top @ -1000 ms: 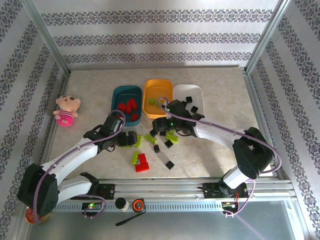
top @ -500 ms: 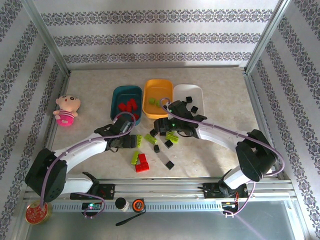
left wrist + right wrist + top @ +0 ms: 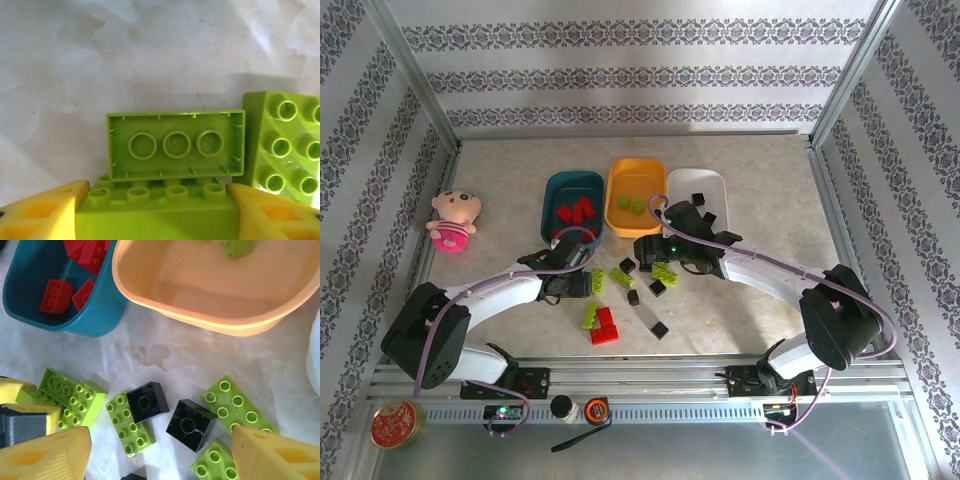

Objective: Sort the legos into containers by color
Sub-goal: Pick up the lego from the center of the table, then place the lego in the container.

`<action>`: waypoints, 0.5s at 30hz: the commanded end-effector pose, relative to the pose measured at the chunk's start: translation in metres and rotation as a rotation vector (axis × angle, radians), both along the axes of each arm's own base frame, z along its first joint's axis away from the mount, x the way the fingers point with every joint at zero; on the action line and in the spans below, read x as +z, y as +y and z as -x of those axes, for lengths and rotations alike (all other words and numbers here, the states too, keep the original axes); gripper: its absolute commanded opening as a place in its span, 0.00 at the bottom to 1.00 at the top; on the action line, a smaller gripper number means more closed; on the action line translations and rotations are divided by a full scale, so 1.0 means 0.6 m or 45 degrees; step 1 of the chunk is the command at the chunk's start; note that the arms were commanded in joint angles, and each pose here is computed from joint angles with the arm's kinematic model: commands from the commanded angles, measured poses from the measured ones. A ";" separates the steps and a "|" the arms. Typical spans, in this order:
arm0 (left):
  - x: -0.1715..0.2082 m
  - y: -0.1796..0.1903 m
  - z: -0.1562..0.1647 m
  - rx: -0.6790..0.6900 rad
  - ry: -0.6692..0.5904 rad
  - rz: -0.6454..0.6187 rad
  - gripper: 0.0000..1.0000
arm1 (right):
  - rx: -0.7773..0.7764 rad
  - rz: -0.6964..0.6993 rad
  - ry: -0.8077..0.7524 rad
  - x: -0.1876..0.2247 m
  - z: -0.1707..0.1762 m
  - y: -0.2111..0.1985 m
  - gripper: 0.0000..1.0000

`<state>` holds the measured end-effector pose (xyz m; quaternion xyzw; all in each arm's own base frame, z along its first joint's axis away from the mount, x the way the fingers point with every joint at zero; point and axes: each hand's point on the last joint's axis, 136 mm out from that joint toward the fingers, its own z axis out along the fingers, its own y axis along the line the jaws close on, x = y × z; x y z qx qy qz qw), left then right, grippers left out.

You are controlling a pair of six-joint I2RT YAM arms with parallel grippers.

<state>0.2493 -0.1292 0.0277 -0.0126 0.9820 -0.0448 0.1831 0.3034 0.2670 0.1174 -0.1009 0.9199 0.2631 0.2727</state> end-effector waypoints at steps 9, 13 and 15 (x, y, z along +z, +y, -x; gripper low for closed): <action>0.157 -0.080 -0.061 -0.088 -0.232 0.271 0.51 | -0.136 -0.024 -0.024 0.003 -0.004 -0.056 0.75; 0.199 -0.130 -0.129 -0.124 -0.312 0.346 0.50 | -0.169 -0.024 -0.018 -0.002 0.002 -0.074 0.74; 0.209 -0.156 -0.173 -0.136 -0.345 0.355 0.49 | -0.182 -0.021 -0.015 -0.006 0.008 -0.083 0.75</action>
